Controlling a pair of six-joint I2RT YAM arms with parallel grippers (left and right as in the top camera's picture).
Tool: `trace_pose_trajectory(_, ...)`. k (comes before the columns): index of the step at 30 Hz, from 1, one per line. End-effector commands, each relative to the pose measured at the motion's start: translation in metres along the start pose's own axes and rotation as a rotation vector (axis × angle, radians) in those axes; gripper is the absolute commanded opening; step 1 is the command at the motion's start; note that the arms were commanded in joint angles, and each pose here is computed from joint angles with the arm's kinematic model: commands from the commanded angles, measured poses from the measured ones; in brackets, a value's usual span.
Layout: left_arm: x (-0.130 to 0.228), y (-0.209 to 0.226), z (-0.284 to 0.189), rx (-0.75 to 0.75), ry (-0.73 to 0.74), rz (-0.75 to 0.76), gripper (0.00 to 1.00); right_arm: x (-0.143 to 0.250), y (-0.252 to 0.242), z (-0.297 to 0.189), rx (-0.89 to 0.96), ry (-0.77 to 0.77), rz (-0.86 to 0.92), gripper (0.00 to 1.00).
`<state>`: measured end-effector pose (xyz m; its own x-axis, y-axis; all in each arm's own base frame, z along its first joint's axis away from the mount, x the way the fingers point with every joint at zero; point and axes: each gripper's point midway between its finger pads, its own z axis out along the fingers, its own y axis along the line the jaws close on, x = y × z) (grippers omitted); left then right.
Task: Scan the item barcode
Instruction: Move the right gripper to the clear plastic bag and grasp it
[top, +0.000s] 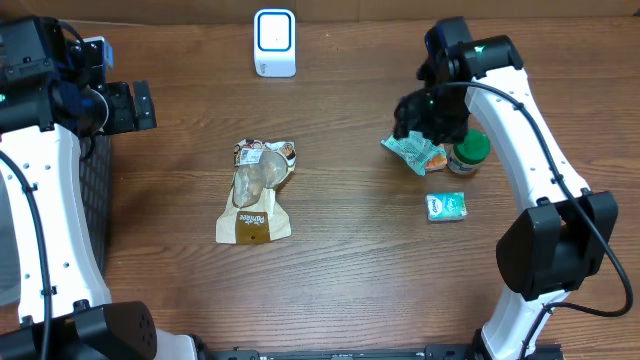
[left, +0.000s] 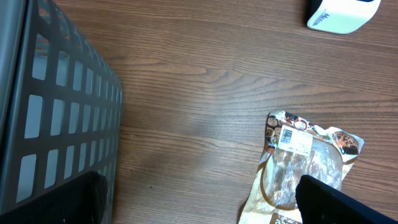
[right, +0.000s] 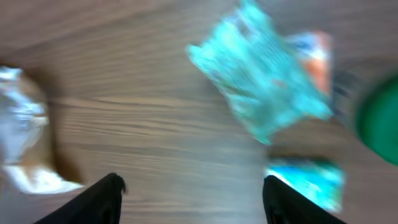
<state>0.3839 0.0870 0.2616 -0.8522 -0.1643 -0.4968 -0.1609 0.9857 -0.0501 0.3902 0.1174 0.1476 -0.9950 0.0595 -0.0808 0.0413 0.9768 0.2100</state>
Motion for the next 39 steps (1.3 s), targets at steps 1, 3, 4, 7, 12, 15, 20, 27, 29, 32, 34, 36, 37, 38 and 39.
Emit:
trace_pose_trajectory(1, -0.004, 0.002, -0.003, -0.003, -0.012, 0.023, 1.00, 0.005, 0.039, 0.010, -0.172, 0.031, -0.021, 0.71)
trace_pose_trajectory(3, -0.004, 0.002, -0.003, -0.003, -0.012, 0.023, 1.00, 0.006, 0.052, 0.022, -0.213, 0.041, 0.001, 0.72)
trace_pose_trajectory(4, -0.004, 0.002, -0.003, -0.003, -0.012, 0.023, 1.00, 0.007, 0.061, 0.030, -0.246, 0.052, 0.001, 0.71)
trace_pose_trajectory(7, -0.004, 0.002, -0.003, -0.003, -0.012, 0.023, 0.99, 0.013, 0.086, 0.049, -0.325, 0.077, -0.018, 0.71)
trace_pose_trajectory(12, -0.004, 0.002, -0.003, -0.003, -0.012, 0.023, 0.99, 0.025, 0.122, 0.081, -0.360, 0.097, -0.026, 0.72)
trace_pose_trajectory(15, -0.004, 0.002, -0.003, -0.003, -0.012, 0.023, 0.99, 0.036, 0.141, 0.095, -0.367, 0.111, -0.055, 0.75)
trace_pose_trajectory(20, -0.004, 0.002, -0.003, -0.003, -0.012, 0.023, 1.00, 0.049, 0.166, 0.109, -0.378, 0.123, -0.086, 0.79)
trace_pose_trajectory(27, -0.004, 0.002, -0.003, -0.003, -0.012, 0.023, 0.99, 0.059, 0.194, 0.126, -0.349, 0.088, -0.102, 0.78)
trace_pose_trajectory(29, -0.004, 0.002, -0.003, -0.003, -0.012, 0.023, 1.00, 0.062, 0.198, 0.134, -0.333, 0.084, -0.088, 0.77)
trace_pose_trajectory(32, -0.004, 0.002, -0.003, -0.003, -0.012, 0.023, 1.00, 0.067, 0.203, 0.150, -0.319, 0.095, -0.063, 0.74)
trace_pose_trajectory(34, -0.004, 0.002, -0.003, -0.003, -0.012, 0.023, 0.99, 0.071, 0.208, 0.161, -0.317, 0.107, -0.055, 0.71)
trace_pose_trajectory(36, -0.004, 0.002, -0.003, -0.003, -0.012, 0.023, 0.99, 0.076, 0.211, 0.172, -0.313, 0.123, -0.039, 0.69)
trace_pose_trajectory(37, -0.004, 0.002, -0.003, -0.003, -0.012, 0.023, 0.99, 0.078, 0.212, 0.178, -0.309, 0.131, -0.028, 0.68)
trace_pose_trajectory(38, -0.004, 0.002, -0.003, -0.003, -0.012, 0.023, 1.00, 0.080, 0.212, 0.182, -0.304, 0.139, -0.022, 0.68)
trace_pose_trajectory(39, -0.004, 0.002, -0.003, -0.003, -0.012, 0.023, 0.99, 0.083, 0.213, 0.185, -0.304, 0.147, -0.027, 0.67)
